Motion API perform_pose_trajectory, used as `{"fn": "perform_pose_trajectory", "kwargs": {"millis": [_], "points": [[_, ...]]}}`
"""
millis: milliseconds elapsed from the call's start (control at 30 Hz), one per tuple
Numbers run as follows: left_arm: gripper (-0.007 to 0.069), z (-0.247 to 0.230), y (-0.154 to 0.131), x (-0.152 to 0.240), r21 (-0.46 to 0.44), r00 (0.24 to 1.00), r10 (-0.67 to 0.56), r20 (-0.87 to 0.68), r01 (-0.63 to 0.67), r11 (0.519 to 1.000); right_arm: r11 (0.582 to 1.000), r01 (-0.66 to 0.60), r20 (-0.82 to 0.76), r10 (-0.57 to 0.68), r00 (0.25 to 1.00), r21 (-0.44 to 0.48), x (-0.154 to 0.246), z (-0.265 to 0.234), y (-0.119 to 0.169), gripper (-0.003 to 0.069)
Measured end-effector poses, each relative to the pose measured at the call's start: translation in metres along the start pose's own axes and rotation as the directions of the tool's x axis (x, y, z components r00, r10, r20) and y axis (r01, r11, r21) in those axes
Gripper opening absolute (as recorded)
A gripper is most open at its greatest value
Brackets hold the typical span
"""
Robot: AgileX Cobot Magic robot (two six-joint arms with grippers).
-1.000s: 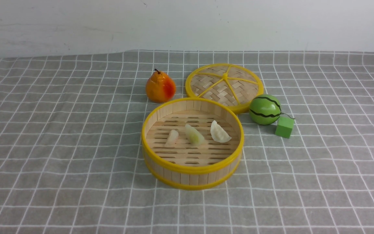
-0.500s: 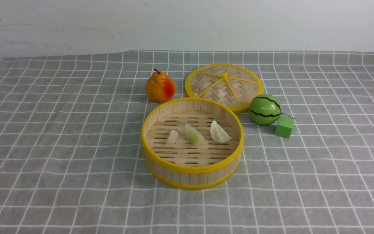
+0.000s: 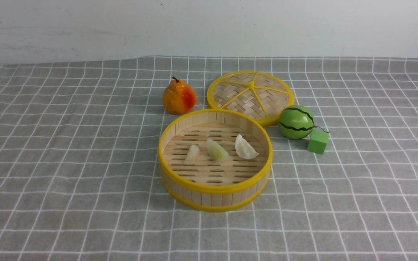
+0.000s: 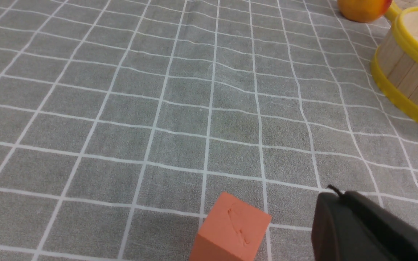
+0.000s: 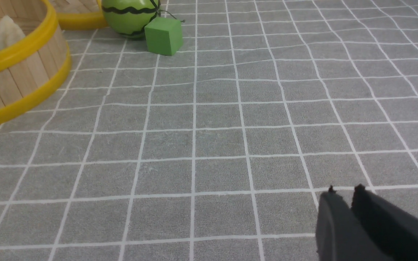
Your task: Put the dumplings into the steamer on the table with the grey tablecloth.
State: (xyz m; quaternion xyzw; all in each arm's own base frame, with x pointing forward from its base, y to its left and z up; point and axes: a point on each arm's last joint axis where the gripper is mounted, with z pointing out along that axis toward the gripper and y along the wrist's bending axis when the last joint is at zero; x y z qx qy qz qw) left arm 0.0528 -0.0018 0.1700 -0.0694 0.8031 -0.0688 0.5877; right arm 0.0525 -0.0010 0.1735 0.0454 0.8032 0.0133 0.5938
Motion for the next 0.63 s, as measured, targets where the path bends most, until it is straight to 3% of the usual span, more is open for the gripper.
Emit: {"fn": "perform_pose_trajectory", "kwargs": {"millis": [633], "points": [[-0.0014, 0.0000, 0.0000, 0.0000, 0.000, 1.000, 0.000, 0.000, 0.000, 1.000, 1.000, 0.000, 0.000, 0.000, 1.000, 0.000, 0.0000, 0.0000, 0.0000, 0.0099]]}}
